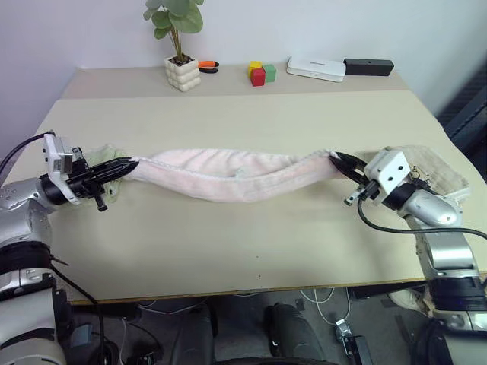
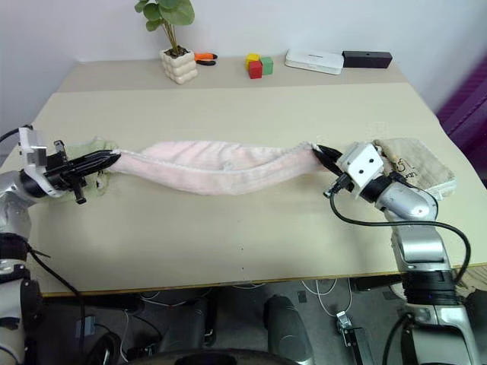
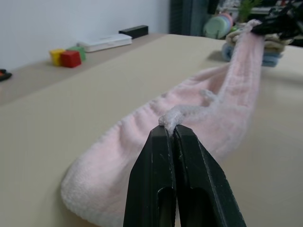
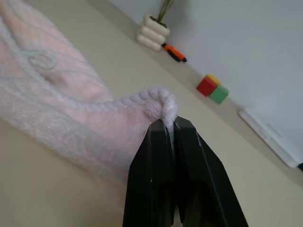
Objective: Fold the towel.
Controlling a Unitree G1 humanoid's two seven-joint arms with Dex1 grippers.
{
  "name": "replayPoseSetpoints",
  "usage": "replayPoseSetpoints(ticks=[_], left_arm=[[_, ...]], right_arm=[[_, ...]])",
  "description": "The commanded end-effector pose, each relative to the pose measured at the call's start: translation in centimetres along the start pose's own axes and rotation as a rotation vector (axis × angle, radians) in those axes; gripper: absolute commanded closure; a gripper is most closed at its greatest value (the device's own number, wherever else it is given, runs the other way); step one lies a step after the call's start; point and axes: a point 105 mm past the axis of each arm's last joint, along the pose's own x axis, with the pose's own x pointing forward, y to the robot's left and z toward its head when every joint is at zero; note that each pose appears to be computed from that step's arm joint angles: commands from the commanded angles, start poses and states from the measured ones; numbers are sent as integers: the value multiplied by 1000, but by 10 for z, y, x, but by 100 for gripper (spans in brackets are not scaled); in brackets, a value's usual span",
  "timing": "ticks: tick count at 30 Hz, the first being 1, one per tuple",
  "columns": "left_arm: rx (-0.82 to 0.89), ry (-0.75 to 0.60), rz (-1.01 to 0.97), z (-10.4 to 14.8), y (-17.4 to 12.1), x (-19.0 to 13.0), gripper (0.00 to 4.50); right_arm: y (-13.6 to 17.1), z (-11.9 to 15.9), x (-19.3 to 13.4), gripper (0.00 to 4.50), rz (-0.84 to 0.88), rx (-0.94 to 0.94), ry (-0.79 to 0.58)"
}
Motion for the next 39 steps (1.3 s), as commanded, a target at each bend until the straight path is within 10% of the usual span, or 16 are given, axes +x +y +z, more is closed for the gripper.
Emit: replayPoseSetpoints(ticks=[1, 7, 16, 29, 39], left_arm=[[-29, -1, -31, 9, -12, -16, 450], [-76, 61, -21, -3, -22, -32, 450], [-82, 54, -35, -6, -33, -31, 450], [-50, 32, -26, 0, -33, -21, 450], [-47, 28, -21, -1, -36, -17, 450]], right_arm=[[3, 9, -14, 447, 56, -22, -21], [18, -3, -19, 447, 148, -7, 17], [47, -17, -33, 71, 326, 20, 102], [41, -11, -20, 71, 459, -218, 236], [41, -5, -10, 446, 495, -279, 243]])
